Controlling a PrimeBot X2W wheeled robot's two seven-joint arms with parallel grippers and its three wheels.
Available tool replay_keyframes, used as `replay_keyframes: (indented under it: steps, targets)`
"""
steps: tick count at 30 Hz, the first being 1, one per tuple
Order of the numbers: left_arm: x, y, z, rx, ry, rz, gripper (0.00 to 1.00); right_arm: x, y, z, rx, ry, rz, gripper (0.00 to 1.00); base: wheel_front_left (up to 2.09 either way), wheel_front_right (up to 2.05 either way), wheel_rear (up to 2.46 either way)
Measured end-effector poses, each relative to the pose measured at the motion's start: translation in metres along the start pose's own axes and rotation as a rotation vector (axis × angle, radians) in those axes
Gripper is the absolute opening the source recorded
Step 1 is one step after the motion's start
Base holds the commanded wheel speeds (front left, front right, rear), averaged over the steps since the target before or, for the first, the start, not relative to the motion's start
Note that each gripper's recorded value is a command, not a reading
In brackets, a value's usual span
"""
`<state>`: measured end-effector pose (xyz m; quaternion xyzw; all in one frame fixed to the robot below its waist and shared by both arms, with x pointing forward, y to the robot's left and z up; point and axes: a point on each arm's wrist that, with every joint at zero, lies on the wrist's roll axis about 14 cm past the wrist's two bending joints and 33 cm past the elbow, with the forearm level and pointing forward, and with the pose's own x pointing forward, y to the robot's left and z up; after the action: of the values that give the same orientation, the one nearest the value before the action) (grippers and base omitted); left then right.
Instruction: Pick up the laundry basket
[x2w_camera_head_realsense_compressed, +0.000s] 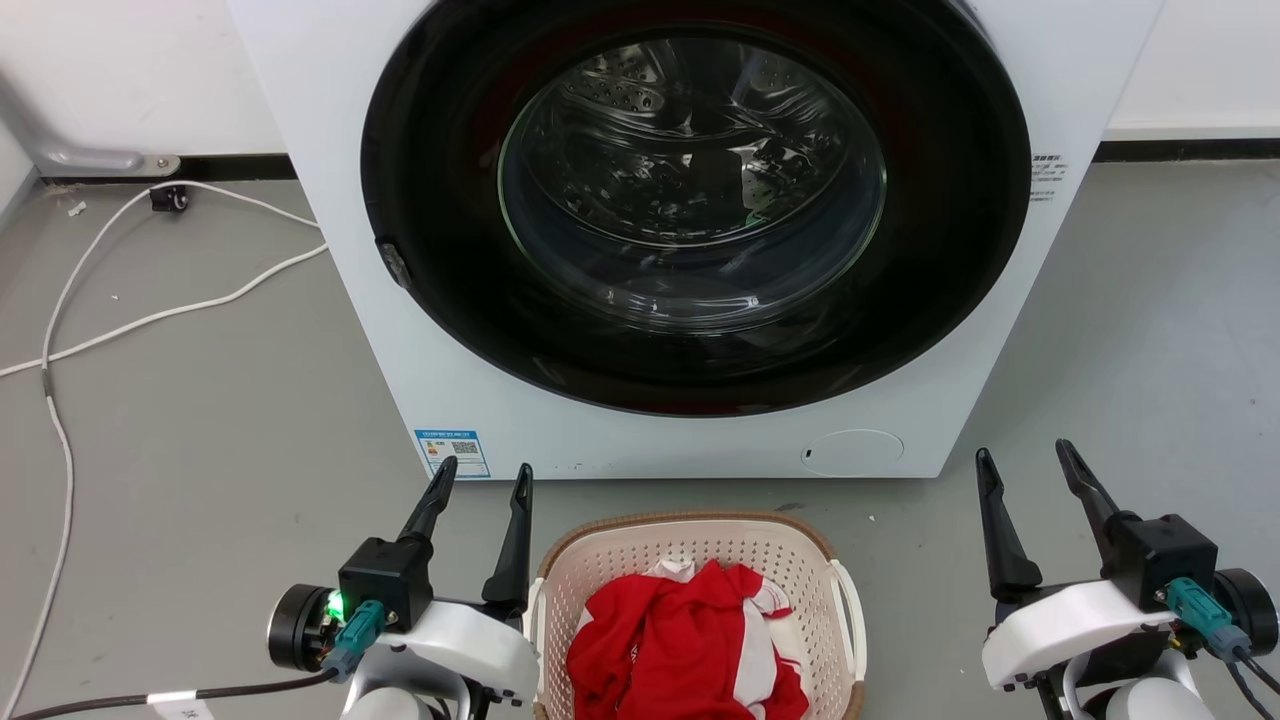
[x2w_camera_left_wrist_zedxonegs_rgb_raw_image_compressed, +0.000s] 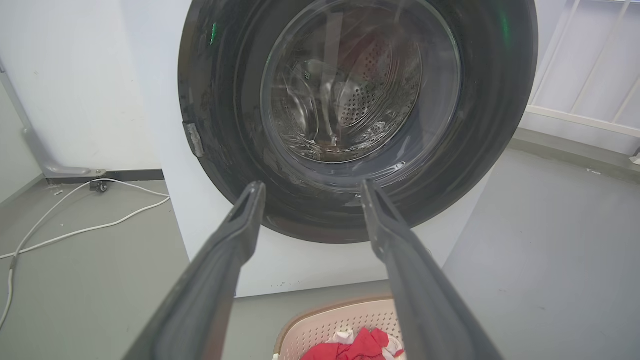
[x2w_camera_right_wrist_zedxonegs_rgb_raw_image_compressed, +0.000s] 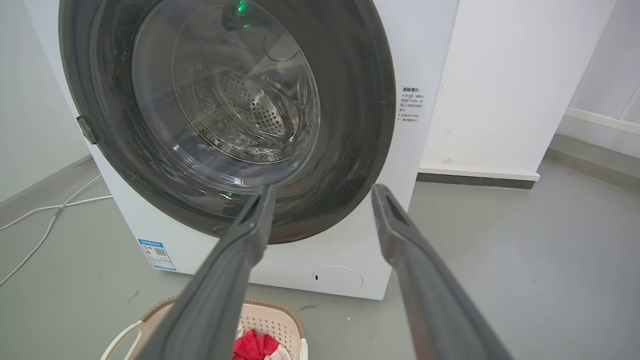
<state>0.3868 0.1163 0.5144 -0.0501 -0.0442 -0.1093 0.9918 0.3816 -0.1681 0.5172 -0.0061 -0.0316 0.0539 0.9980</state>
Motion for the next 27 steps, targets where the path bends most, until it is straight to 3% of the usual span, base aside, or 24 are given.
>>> replay_keyframes:
  steps: [14,27]
  targets:
    - [0.006,0.002,-0.014,0.005,0.04,0.0,1.0,0.005,-0.001,-0.014,0.012,0.038,-0.001,1.0,0.0,0.0,0.0]
    - [0.032,0.007,-0.11,-0.045,0.306,-0.02,1.0,0.04,-0.006,-0.074,0.037,0.183,-0.008,1.0,0.0,0.0,0.0]
